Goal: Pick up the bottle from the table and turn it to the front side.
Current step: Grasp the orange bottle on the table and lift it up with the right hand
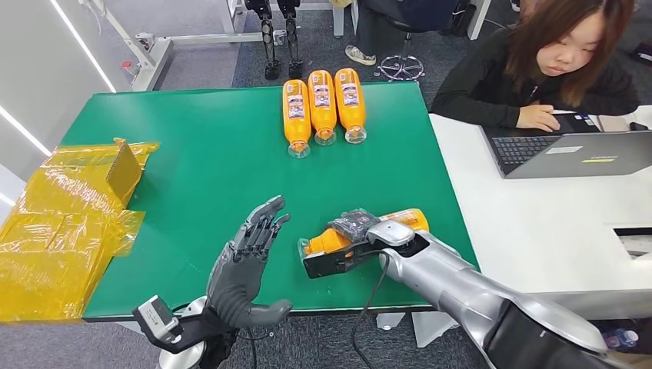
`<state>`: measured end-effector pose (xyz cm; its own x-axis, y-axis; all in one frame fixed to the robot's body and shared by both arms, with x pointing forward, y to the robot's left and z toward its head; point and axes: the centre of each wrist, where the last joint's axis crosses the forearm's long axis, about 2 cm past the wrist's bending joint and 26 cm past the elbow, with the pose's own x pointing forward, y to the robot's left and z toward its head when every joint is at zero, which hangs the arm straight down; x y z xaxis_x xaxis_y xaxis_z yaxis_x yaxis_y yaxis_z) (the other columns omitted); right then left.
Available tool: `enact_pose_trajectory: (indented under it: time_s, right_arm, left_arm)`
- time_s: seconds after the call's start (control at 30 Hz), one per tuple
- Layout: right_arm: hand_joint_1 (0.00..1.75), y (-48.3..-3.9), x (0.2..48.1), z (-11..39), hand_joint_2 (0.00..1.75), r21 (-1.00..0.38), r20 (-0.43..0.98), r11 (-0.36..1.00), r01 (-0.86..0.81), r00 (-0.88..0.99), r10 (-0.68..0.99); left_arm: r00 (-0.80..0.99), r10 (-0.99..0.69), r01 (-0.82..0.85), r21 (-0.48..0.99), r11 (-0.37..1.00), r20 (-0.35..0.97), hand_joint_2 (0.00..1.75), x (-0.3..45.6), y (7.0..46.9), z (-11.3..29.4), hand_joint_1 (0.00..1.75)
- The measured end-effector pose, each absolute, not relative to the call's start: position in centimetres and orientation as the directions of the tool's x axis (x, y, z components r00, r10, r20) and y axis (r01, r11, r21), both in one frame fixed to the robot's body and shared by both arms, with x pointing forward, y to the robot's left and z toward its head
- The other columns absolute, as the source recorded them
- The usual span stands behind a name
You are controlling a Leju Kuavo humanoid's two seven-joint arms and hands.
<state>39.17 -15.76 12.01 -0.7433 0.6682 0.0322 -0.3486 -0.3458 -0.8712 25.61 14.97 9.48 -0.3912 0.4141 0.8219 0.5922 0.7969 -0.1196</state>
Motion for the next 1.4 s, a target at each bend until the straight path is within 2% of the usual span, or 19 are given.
enact_pose_trajectory:
  time_s: [0.27,0.83,1.07,1.4]
  right_arm:
    - [1.75,-17.0,38.2,11.8,1.75,-0.94,-0.064,-0.274,-0.205,-0.68,0.73]
    - [1.75,-19.4,36.6,13.6,1.75,-0.988,-0.068,-0.141,-0.065,-0.634,0.771]
    - [1.75,-19.8,31.3,12.0,1.75,-0.995,-0.063,0.004,0.103,-0.638,0.767]
    - [1.75,-19.9,26.6,11.6,1.75,-0.971,0.033,0.181,0.159,-0.656,0.754]
  left_arm:
    - [-0.399,0.405,0.58,-0.116,0.807,0.823,1.75,25.0,15.3,9.4,0.0]
    - [-0.407,0.399,0.571,-0.113,0.813,0.822,1.75,25.0,15.4,9.5,0.0]
    - [-0.402,0.397,0.565,-0.117,0.817,0.825,1.75,24.7,15.6,9.2,0.0]
    - [-0.401,0.4,0.568,-0.119,0.814,0.824,1.75,24.8,15.6,9.3,0.0]
